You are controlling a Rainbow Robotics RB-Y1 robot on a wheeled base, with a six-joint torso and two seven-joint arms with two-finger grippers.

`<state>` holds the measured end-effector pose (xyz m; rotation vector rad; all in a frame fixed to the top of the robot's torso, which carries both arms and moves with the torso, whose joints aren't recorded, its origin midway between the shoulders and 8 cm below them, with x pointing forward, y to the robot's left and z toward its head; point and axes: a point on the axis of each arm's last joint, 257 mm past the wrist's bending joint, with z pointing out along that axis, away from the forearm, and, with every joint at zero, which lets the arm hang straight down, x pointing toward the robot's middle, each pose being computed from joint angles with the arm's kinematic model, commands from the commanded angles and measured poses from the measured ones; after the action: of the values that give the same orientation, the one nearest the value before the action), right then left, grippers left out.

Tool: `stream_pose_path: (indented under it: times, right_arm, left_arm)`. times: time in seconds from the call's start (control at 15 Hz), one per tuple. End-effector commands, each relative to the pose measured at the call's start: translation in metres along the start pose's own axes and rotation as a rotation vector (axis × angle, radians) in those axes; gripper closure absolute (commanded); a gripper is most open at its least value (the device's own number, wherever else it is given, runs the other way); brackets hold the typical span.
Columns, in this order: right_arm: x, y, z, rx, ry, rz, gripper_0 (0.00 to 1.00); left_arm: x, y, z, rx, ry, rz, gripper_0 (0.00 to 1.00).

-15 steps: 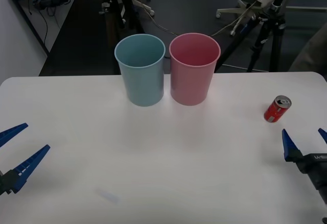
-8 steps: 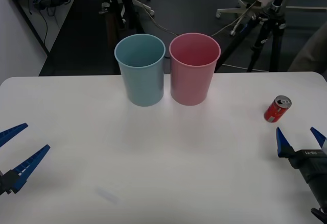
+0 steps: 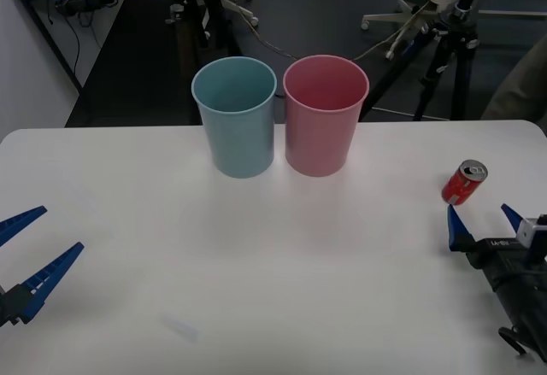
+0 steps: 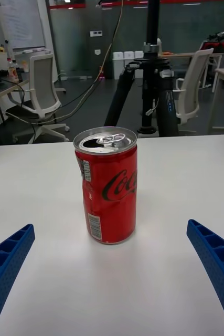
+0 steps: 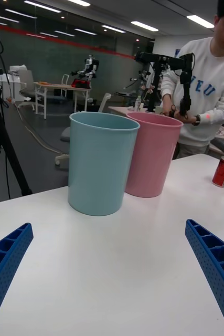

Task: Grasp the object on the table and drop it into the matching bin: aluminum can to the light blue bin, PET bottle to the pink bin.

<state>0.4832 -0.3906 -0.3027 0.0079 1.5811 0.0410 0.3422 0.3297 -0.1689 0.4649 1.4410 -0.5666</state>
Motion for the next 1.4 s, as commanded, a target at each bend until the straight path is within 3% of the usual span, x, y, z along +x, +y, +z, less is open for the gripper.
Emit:
stream_pose_path:
  times: [0.07,1.0,1.4]
  right_arm:
    - [0.002,0.002,0.012,0.0,0.005,0.002,0.0]
    - [-0.014,0.003,0.055,0.041,0.02,-0.007,0.0]
    - [-0.013,0.005,0.07,0.035,0.029,-0.002,0.0]
  left_arm:
    - [0.0,0.0,0.0,0.0,0.0,0.0,0.0]
    - [0.0,0.0,0.0,0.0,0.0,0.0,0.0]
    - [0.0,0.0,0.0,0.0,0.0,0.0,0.0]
